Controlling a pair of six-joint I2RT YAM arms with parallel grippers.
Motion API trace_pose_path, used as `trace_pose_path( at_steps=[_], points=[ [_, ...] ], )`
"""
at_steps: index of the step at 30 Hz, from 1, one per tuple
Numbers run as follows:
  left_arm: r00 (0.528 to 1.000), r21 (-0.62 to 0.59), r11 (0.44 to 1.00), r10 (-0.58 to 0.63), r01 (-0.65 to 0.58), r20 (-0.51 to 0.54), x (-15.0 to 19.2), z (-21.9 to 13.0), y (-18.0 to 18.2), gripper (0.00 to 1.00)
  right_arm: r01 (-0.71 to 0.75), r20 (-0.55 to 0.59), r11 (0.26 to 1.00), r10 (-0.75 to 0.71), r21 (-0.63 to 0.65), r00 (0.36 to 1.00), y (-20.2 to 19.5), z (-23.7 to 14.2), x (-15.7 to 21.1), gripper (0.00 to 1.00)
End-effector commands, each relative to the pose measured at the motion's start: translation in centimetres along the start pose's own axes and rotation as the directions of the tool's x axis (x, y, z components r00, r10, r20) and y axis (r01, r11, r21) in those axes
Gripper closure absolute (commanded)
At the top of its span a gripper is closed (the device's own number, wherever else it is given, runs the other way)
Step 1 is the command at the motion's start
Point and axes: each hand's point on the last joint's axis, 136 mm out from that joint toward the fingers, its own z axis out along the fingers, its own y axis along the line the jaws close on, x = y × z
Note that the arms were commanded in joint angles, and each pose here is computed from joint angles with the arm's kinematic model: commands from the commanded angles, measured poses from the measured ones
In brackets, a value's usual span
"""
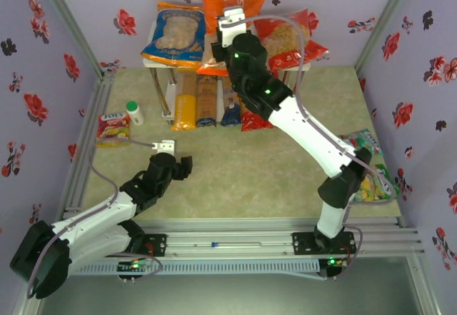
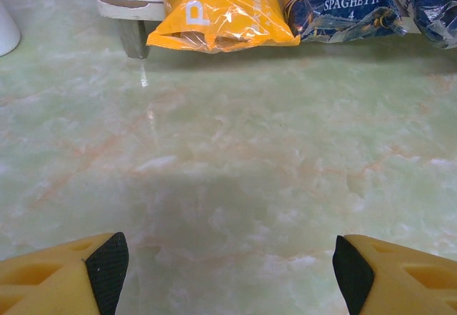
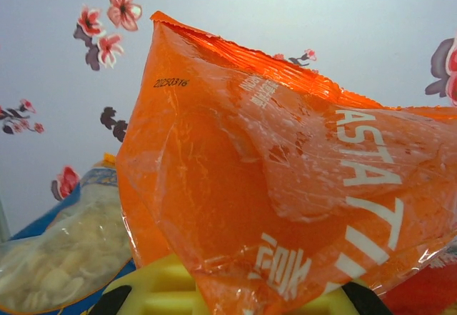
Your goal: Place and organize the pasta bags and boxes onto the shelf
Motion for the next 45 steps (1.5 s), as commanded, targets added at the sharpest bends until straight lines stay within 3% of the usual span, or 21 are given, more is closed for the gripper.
trace_pose_path(
  at_steps=[1, 19, 37, 45],
  points=[
    [1.000, -0.003, 1.000, -0.024, 0.024, 0.017, -0.4, 0.0, 0.2, 0.21, -0.061, 0.193, 0.994, 0.042, 0.094, 0.980, -3.0, -0.7, -6.9, 1.00],
    [1.000, -0.017, 0.999, -0.028, 0.028, 0.000, 0.0, 0.6, 0.8, 0.20, -0.056, 0.129, 0.976, 0.029, 0.211, 0.991, -6.8, 3.2, -3.3, 1.00],
    [0.999, -0.025, 0.999, -0.030, 0.030, -0.011, 0.4, 0.9, 1.1, 0.20, -0.035, 0.020, 0.977, 0.032, 0.211, 0.999, -7.0, 6.0, 2.0, 1.00],
    [0.999, -0.028, 0.999, -0.035, 0.034, -0.013, 0.5, 0.9, 1.3, 0.20, -0.132, 0.041, 0.985, 0.128, 0.112, 0.991, -6.2, 5.3, 0.5, 1.00]
  ],
)
